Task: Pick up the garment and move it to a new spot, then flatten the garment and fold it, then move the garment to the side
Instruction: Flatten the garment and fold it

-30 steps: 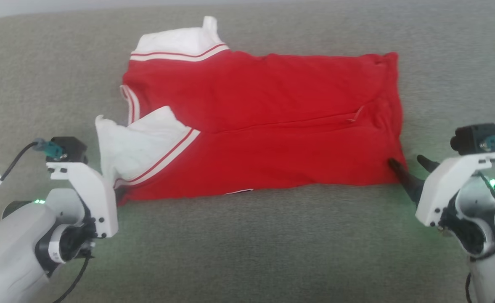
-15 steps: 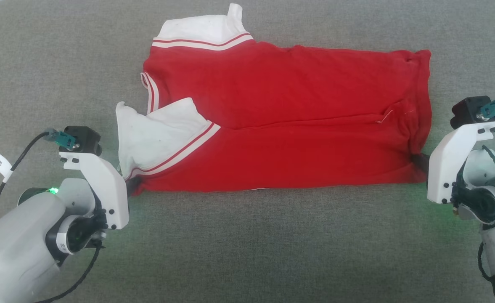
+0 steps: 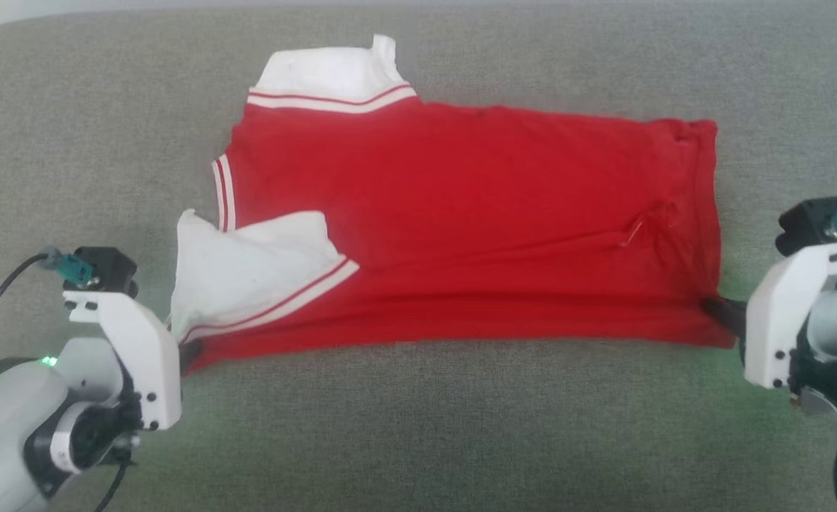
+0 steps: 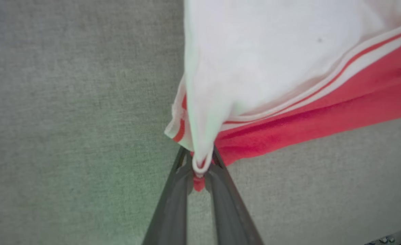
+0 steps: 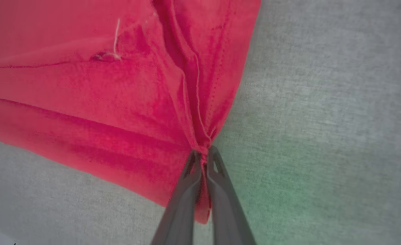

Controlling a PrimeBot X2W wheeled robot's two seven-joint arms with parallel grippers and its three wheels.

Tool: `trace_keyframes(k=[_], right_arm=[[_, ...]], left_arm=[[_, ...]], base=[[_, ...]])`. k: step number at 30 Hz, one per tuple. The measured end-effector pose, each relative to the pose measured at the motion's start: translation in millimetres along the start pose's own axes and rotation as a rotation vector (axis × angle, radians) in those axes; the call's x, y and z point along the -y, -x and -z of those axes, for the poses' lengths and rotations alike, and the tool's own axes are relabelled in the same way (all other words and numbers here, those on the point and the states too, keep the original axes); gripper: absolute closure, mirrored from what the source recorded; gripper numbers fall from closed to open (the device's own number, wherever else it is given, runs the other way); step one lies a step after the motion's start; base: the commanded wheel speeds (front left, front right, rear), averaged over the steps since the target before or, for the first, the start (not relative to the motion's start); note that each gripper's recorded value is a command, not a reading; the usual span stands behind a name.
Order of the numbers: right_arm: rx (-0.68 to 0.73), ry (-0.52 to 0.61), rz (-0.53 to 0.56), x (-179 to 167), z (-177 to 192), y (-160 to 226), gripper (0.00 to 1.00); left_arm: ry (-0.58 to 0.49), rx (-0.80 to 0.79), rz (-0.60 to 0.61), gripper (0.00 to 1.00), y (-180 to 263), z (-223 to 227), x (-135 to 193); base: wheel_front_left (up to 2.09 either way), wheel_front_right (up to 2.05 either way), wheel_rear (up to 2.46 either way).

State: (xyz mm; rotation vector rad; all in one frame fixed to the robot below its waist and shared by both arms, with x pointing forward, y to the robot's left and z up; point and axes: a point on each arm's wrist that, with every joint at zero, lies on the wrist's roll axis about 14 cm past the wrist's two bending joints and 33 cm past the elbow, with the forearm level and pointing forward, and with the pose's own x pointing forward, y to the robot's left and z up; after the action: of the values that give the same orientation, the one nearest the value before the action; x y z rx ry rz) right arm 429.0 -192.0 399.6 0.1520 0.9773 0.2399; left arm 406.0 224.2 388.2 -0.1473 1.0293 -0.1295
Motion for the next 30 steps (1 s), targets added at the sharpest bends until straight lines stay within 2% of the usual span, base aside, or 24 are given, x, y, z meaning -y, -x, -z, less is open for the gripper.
trace_keyframes(k=[5,11,20,21,22,23,24,25,26,27,30], right_arm=[[0.012,0.008,0.0,-0.5,3.6,18.3,1.0],[-0.026,-0.023,-0.007,-5.1,25.3,31.9,1.0],[-0.091,-0.113,0.004,-6.0,63.5,29.8,1.0],[-0.093,-0.121,0.006,-5.5,65.5,27.5,1.0],[-0.094,-0.136,0.003,-5.7,67.5,24.5,1.0],[-0.097,-0.142,0.001,-5.9,68.7,21.3,0.96],[-0.093,-0.145,0.003,-5.0,68.0,18.5,0.61],[-0.082,-0.149,0.004,-4.2,66.0,15.7,0.52],[-0.076,-0.149,0.006,-3.8,64.4,12.9,0.15],[-0.074,-0.145,0.006,-3.9,62.8,10.4,0.0],[-0.044,-0.139,-0.003,-5.9,53.5,6.3,0.0]], left_arm=[[-0.002,0.003,-0.016,1.0,17.9,2.9,1.1],[0.034,-0.046,-0.015,1.0,31.9,23.1,7.6],[0.081,-0.151,-0.022,1.0,25.4,67.5,8.3],[0.085,-0.153,-0.023,0.95,22.4,68.9,7.1],[0.084,-0.152,-0.029,0.67,19.5,70.2,4.7],[0.082,-0.15,-0.03,0.38,16.1,70.8,3.9],[0.091,-0.152,-0.032,0.22,12.6,71.2,2.7],[0.093,-0.155,-0.026,0.08,9.6,71.3,3.0],[0.093,-0.155,-0.024,0.0,7.3,71.0,2.1],[0.093,-0.154,-0.022,0.0,5.1,70.3,1.3],[0.086,-0.133,-0.008,0.0,2.0,60.8,2.8]], base=[[0.0,0.0,0.0],[0.0,0.0,0.0],[0.0,0.0,0.0],[0.0,0.0,0.0],[0.0,0.0,0.0],[0.0,0.0,0.0],[0.0,0.0,0.0],[0.0,0.0,0.0],[0.0,0.0,0.0],[0.0,0.0,0.0],[0.0,0.0,0.0]])
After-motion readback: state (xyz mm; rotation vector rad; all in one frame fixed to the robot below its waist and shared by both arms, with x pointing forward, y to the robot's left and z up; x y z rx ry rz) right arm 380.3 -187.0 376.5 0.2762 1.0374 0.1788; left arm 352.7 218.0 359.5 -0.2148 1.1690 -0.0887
